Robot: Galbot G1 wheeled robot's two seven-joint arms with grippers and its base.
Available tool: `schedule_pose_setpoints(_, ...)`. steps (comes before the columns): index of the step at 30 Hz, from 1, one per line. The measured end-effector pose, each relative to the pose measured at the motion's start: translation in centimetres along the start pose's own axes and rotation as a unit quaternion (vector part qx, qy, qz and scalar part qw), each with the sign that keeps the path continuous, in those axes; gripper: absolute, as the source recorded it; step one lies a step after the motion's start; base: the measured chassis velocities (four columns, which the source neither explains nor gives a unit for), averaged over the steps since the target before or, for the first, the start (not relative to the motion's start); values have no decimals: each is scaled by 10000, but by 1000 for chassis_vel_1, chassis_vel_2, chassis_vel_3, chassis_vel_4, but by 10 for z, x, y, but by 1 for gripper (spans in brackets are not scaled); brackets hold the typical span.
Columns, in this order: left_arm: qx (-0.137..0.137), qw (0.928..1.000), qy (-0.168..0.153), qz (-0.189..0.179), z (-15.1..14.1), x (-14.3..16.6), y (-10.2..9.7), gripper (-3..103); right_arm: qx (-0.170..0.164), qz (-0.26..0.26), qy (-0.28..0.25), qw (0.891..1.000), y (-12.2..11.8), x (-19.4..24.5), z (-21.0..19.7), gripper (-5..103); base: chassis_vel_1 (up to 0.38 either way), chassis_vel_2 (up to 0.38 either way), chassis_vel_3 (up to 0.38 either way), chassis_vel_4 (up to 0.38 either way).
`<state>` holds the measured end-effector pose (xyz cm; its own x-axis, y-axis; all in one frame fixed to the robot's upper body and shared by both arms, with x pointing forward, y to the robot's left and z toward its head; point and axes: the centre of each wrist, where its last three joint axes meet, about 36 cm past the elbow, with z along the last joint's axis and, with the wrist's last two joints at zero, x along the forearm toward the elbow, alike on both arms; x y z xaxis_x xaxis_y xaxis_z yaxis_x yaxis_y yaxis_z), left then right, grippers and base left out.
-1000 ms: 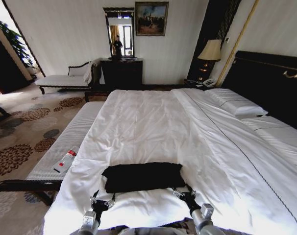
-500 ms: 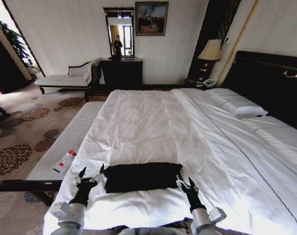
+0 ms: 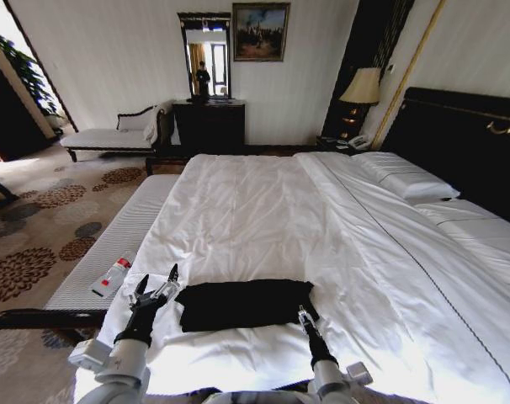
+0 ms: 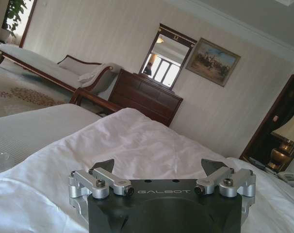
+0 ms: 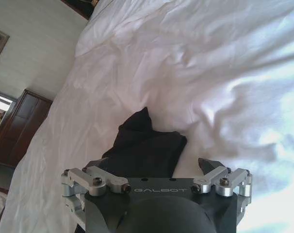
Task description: Fold the clothes on the bed.
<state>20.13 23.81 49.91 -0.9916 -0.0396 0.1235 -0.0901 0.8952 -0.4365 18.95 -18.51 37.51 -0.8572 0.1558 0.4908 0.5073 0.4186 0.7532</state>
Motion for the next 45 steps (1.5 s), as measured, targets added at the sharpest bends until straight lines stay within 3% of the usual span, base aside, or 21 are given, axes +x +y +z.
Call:
schedule_pose_setpoints(3, -18, 10000, -19, -40, 0, -1, 0, 100, -4, 110, -29, 9999, -1, 6, 0, 100, 0, 0, 0, 0)
schedule_pose_setpoints(9, 164, 9999, -34, -42, 0, -5, -3, 100, 322, 77, -61, 9994, -18, -4, 6, 100, 0, 0, 0, 0)
schedule_pose_setpoints(22, 75, 9999, -91, -101, -3, -8, -1, 100, 688, -266, 146, 9972, -51, -38, 16, 100, 0, 0, 0, 0)
schedule_pose_setpoints(38, -103, 9998, -149, -122, -4, -8, 1, 100, 648, -1071, 81, 9921, -36, -57, 0, 100, 0, 0, 0, 0)
schedule_pose_setpoints(45, -143, 9997, -137, -134, -3, -7, 0, 100, 750, -1091, 129, 9911, -40, -70, 2, 100, 0, 0, 0, 0)
